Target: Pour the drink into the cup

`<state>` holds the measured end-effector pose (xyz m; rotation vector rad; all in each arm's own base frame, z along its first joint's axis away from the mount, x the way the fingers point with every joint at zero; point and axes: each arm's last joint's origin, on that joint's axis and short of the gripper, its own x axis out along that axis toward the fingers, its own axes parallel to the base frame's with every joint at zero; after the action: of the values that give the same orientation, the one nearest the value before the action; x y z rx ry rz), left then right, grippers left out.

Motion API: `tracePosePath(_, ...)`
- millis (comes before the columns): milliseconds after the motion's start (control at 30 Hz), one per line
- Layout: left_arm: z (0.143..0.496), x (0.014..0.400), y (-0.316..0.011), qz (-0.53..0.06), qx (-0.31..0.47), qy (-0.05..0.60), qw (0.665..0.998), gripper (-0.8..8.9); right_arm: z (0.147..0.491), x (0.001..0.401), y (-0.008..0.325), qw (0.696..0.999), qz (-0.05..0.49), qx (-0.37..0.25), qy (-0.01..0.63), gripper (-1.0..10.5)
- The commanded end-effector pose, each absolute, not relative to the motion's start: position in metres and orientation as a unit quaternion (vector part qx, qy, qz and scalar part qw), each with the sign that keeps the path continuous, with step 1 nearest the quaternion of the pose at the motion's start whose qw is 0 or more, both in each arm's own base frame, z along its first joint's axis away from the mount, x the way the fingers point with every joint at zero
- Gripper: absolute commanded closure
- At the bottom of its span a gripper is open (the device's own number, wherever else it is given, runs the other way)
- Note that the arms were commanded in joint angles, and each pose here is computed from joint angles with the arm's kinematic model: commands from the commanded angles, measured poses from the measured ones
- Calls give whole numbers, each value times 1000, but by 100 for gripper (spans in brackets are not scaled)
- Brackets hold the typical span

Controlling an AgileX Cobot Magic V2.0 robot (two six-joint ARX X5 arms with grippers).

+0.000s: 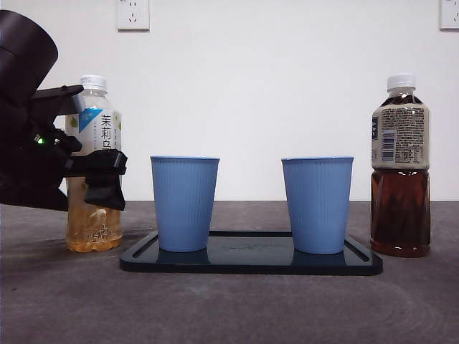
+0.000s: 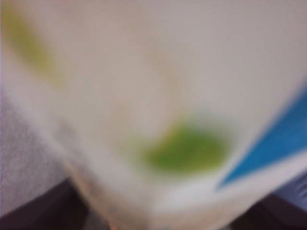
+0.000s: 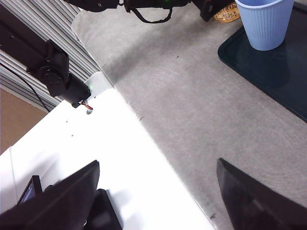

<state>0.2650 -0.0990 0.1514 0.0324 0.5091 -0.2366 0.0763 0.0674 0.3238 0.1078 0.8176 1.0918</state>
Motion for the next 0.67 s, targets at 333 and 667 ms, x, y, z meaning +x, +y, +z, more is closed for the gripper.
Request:
tracePosePath(333, 164, 257, -97, -116, 16, 266, 957, 343, 328, 77, 68, 776, 509, 47, 370, 569)
tracePosePath(667, 205, 226, -86, -116, 3, 259, 959, 345, 329, 79, 68, 792, 494, 37, 357, 569)
